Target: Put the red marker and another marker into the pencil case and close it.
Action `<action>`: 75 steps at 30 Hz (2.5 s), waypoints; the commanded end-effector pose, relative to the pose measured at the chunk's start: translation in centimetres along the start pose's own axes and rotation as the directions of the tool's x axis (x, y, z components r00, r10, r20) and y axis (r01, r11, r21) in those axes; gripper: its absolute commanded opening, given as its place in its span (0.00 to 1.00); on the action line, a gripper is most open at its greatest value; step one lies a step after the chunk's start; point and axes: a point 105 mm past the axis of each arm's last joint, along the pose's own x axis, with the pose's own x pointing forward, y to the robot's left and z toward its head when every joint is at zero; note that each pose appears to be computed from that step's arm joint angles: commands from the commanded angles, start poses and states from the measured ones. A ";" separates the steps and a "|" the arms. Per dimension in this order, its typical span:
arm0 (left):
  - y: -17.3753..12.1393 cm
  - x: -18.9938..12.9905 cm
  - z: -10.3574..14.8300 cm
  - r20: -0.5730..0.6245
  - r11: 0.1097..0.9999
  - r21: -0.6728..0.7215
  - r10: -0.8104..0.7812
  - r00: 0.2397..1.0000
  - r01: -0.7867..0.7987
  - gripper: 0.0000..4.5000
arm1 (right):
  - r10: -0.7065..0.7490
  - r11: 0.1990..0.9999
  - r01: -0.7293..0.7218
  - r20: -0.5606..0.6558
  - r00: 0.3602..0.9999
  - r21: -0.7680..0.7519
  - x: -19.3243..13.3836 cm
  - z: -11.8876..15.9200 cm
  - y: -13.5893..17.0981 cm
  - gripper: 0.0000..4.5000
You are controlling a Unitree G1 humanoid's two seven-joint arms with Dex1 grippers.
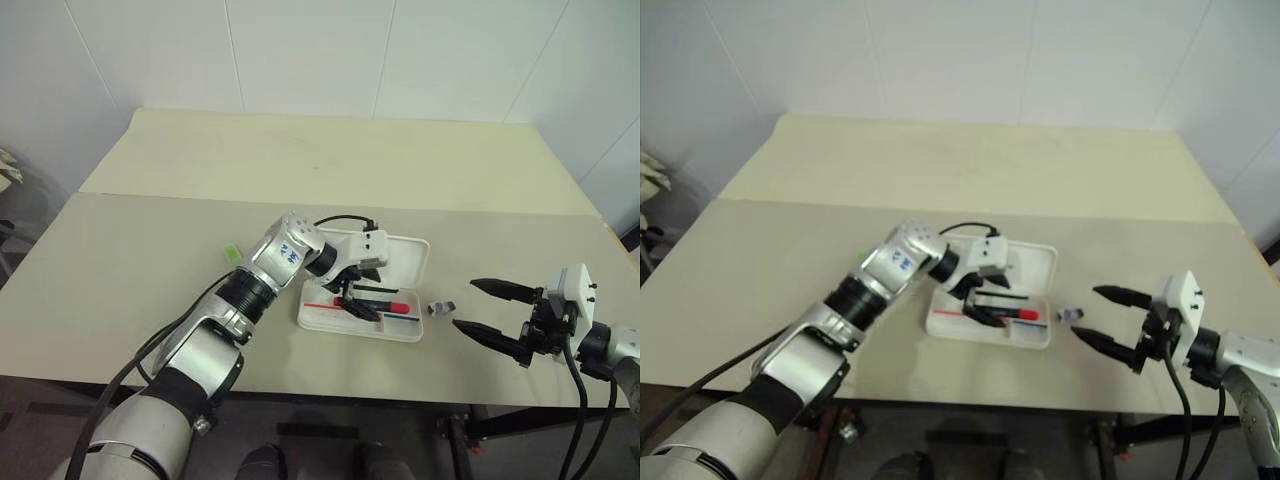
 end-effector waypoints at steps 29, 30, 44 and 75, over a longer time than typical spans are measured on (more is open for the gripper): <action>2.7 -18.2 -4.5 -0.173 -0.201 -0.679 0.979 -0.111 -0.706 0.99 | 0.266 0.962 -0.264 0.038 0.963 -0.063 1.7 2.8 -2.2 1.00; 2.6 -18.0 -5.3 -0.225 -0.251 -0.687 0.966 -0.129 -0.682 0.99 | 0.275 0.960 -0.272 0.037 0.961 -0.069 1.7 2.8 -2.3 1.00; 2.4 -13.1 -9.9 -0.546 -0.496 -0.682 0.834 -0.078 -0.538 0.99 | 0.296 0.952 -0.292 0.036 0.955 -0.091 2.1 2.8 -2.9 1.00; -0.3 -5.1 -13.0 -0.714 -0.494 -0.684 0.603 0.355 -0.536 0.47 | 0.263 0.962 -0.260 0.027 0.964 -0.084 1.3 2.5 -2.8 1.00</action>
